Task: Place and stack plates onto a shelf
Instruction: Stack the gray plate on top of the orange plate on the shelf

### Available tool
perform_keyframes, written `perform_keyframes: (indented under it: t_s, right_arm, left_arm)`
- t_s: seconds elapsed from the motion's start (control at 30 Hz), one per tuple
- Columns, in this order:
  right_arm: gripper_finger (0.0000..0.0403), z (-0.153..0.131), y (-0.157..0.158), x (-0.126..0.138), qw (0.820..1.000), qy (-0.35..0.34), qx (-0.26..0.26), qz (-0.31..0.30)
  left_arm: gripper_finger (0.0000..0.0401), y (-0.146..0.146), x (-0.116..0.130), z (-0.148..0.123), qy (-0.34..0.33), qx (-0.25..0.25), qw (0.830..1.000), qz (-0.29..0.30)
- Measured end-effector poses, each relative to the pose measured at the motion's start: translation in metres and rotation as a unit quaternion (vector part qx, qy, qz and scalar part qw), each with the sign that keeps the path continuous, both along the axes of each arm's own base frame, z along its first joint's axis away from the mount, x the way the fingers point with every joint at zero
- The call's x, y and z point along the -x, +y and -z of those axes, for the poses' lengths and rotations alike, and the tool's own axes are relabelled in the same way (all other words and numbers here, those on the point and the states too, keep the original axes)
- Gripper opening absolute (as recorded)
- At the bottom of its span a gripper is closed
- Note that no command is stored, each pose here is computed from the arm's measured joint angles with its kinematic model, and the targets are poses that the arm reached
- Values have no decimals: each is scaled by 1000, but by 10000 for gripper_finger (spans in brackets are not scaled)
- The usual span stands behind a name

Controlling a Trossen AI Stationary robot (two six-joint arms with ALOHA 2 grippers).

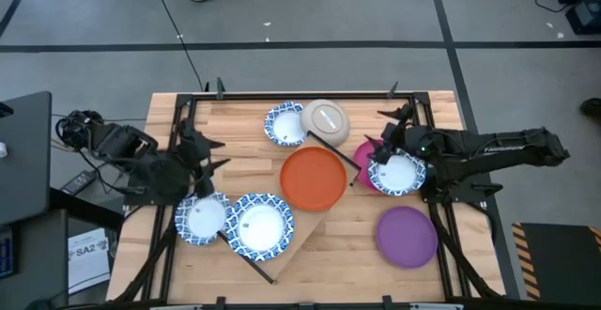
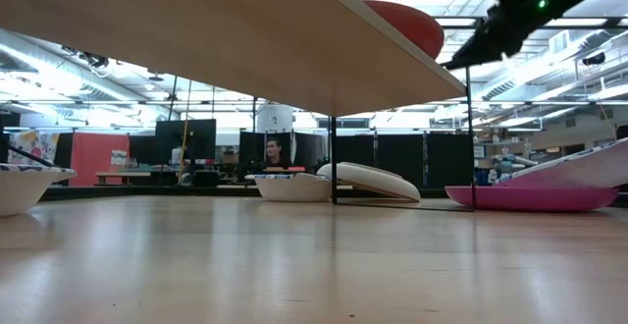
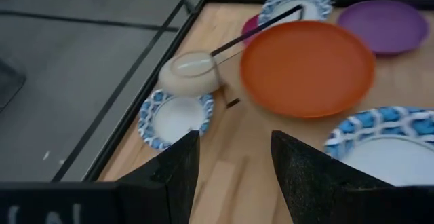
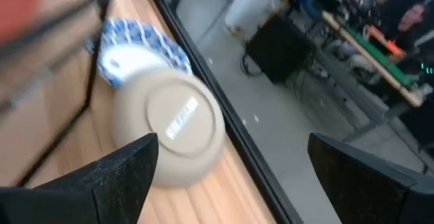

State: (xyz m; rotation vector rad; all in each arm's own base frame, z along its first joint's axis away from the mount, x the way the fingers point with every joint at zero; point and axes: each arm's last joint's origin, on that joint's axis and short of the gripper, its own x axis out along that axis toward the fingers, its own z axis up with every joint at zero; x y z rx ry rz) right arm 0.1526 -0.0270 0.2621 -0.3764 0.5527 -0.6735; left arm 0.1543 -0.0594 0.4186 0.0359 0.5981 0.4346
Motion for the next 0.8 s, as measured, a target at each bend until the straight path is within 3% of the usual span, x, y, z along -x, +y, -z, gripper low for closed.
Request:
perform_keyframes:
  t_s: [0.2, 0.57, 0.8]
  right_arm:
    - [385, 6, -18, 2, 999, 28, -29, 2]
    - [384, 24, -36, -12, 994, 83, -63, -24]
    - [384, 54, -42, -17, 998, 39, -16, -40]
  left_arm:
    - [189, 22, 2, 31, 18, 21, 999, -36]
    - [189, 45, 13, 62, -18, 59, 997, -35]
    - [189, 47, 16, 64, -22, 61, 997, -36]
